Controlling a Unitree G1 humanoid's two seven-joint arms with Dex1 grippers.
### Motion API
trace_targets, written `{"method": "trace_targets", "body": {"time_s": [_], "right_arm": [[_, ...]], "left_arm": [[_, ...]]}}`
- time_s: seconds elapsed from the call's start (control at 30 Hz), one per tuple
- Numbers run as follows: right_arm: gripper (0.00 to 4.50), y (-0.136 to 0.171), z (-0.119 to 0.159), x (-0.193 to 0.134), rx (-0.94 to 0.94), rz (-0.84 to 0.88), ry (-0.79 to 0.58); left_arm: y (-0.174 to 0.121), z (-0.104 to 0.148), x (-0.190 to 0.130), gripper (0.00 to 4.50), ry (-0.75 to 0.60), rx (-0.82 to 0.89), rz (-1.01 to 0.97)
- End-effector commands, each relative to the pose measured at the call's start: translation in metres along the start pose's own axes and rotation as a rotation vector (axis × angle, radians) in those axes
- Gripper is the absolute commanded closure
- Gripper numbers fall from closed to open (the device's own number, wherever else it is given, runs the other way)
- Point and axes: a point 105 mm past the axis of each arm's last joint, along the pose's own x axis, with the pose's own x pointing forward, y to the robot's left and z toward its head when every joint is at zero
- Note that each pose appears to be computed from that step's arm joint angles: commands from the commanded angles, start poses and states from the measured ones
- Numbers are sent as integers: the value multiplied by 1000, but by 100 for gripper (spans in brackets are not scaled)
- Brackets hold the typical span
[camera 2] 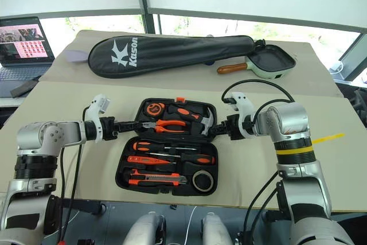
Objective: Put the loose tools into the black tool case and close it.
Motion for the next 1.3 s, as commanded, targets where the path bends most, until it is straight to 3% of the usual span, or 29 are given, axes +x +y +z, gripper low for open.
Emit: {"method": "trace_targets", "body": {"time_s": [0.03,0.1,0.3,0.43,0.57,0.7,0.83,0.97,1.07,1.27,1.3], "right_arm": [[410,-9,-11,2,49,-61,43],[450,-7,-11,4,46,-65,45],[450,0,-3,10,35,-50,9],[450,27,30,3,-198,52,-245],[450,58,46,-16,-395,139,-484],[450,53,33,-24,-720,68,-571],[450,52,14,-28,-1028,37,-610],[450,46,-17,-23,-1358,18,-589],[450,39,-32,-20,-1573,-35,-626],[450,41,-53,-19,-1659,-23,-638],[450,38,-61,-18,-1659,-9,-601]], "left_arm": [[1,-5,0,197,57,-7,28],[-3,-5,-1,264,72,-10,14],[-8,-3,7,445,40,-28,-9],[-11,7,10,445,-99,1,-37],[-18,26,-7,445,-343,103,-117],[-30,44,-30,445,-569,218,-139],[-36,41,-49,445,-701,438,-130],[-31,18,-53,445,-720,635,-79],[-18,-25,-48,445,-592,820,-69],[-7,-64,-61,445,-511,885,-64],[-7,-67,-64,415,-511,863,-74]]}}
